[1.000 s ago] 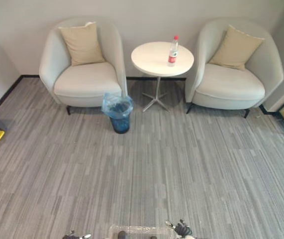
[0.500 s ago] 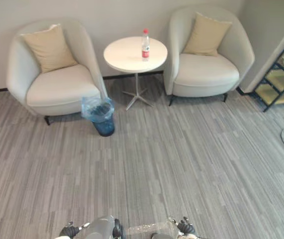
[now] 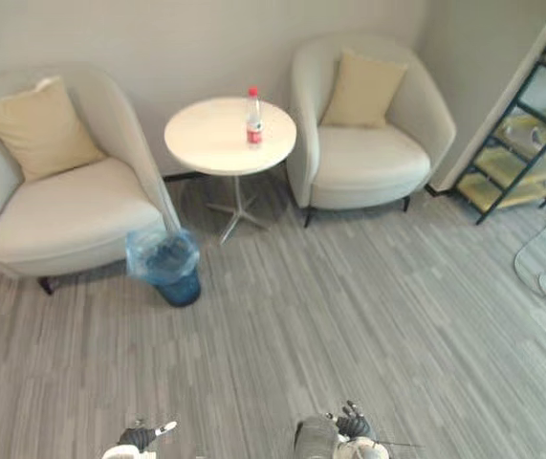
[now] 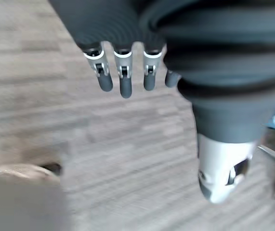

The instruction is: Gather rubbish on tea table into small bin, then transfer packed bag to large trash can.

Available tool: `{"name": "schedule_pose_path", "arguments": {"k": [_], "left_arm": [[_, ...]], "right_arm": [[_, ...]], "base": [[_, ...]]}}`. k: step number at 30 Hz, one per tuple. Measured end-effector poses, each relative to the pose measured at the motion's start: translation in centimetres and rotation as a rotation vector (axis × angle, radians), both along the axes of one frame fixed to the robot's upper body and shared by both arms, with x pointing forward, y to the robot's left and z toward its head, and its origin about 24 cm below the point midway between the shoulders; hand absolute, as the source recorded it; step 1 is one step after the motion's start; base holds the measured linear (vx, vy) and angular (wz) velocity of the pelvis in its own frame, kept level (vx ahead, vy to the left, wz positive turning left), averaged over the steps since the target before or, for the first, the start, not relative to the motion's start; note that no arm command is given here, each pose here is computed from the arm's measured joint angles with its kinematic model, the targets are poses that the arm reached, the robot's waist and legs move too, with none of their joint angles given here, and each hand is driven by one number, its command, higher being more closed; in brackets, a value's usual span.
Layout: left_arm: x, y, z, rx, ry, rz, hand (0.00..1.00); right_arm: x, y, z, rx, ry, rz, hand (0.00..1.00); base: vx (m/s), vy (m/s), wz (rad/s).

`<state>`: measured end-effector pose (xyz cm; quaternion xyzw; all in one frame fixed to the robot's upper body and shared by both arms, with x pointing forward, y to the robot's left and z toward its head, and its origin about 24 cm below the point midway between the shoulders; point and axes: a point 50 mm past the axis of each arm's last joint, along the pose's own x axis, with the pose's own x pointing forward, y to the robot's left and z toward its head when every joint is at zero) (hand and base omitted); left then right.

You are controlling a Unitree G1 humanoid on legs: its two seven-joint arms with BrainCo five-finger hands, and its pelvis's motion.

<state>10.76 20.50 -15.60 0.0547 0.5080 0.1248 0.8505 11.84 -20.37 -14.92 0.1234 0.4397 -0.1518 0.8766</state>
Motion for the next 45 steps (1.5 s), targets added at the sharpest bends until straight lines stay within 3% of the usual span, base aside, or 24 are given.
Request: {"name": "schedule_pose_path", "arguments": {"k": [6,19,21,28,37,42,45], "left_arm": [[-0.1,-3.4,-0.5,-0.102,0.002,0.043,0.0],[1.9,-2.4,0.5,-0.08,-0.1,0.047,0.0],[2.3,-1.6,0.6,-0.058,-0.091,0.028,0.0],[1.1,-1.4,0.0,-0.07,-0.039,0.042,0.0],[0.7,-1.6,-0.1,-0.091,-0.027,0.082,0.0],[0.2,-4.1,-0.5,-0.165,-0.018,0.122,0.0],[1.2,-3.9,-0.1,-0.162,-0.054,0.116,0.0]], "right_arm": [[0.5,-0.7,0.0,-0.005,0.013,0.008,0.0],[-0.6,-0.2,-0.7,0.012,0.084,-0.01,0.0],[-0.4,1.0,-0.9,0.046,0.085,-0.014,0.0],[-0.6,0.4,-0.6,0.033,0.056,0.0,0.0],[-0.3,0.3,-0.3,0.028,0.021,0.006,0.0],[0.1,-0.9,-0.1,-0.006,0.021,0.027,0.0],[-0.6,-0.8,-0.4,-0.002,0.053,0.024,0.0]], "base": [[0.41,-0.264,0.09],[0.34,-0.047,0.05],[0.49,0.121,-0.13],[0.33,0.146,-0.24],[0.4,-0.116,0.51],[0.38,-0.262,0.21],[0.29,-0.223,0.62]]}}
